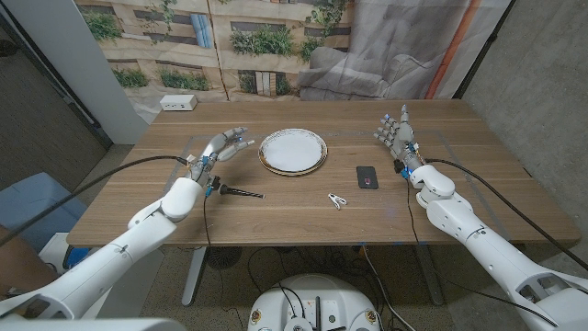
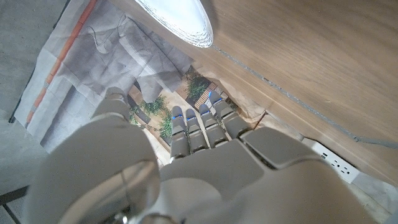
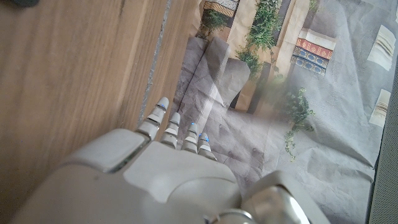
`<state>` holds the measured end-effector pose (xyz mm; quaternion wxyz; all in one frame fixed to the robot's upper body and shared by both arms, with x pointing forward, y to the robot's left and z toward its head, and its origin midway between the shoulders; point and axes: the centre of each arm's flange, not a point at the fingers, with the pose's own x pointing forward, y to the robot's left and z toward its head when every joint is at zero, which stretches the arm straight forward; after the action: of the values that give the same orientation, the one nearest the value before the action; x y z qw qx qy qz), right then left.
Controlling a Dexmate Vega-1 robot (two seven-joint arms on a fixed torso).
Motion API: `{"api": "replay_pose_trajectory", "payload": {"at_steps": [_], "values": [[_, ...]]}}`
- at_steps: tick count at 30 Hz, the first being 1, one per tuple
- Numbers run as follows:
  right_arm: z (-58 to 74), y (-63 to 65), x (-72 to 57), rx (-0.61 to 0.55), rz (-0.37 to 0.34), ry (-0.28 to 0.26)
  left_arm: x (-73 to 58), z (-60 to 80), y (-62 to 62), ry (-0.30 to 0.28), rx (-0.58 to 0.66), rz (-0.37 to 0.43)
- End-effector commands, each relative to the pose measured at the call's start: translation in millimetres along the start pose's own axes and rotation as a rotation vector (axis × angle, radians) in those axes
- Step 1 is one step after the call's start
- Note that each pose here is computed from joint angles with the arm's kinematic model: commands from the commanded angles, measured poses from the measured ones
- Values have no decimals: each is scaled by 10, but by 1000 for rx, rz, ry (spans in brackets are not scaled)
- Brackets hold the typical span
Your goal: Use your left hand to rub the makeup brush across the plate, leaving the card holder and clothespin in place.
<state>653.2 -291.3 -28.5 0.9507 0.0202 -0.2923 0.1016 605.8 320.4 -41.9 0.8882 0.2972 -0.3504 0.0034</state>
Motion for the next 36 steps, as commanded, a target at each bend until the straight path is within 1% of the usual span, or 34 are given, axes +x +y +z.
{"api": "replay_pose_trajectory", "payload": {"at_steps": [1,6,8,10,11,14,15,16,22,25,27,36], "values": [[-1,0,0,0,0,0,22,-157,-71,65,-210,19],[-1,0,0,0,0,0,25,-188,-92,72,-250,38],[-2,-1,0,0,0,0,19,-220,-100,91,-278,69],[-2,-1,0,0,0,0,16,-238,-112,97,-311,82],[-2,-1,0,0,0,0,16,-238,-112,97,-311,82],[-3,-2,0,0,0,0,32,-266,-145,113,-378,88],[-3,-2,0,0,0,0,32,-266,-145,113,-379,88],[-3,-2,0,0,0,0,53,-266,-173,119,-418,94],[-5,-4,-2,0,0,0,133,-240,-239,122,-490,101],[-5,-4,-2,0,0,0,157,-234,-250,124,-503,104],[-5,-4,-2,0,0,0,208,-223,-254,118,-513,89],[-4,-1,1,0,0,0,306,-205,-291,168,-594,131]]}}
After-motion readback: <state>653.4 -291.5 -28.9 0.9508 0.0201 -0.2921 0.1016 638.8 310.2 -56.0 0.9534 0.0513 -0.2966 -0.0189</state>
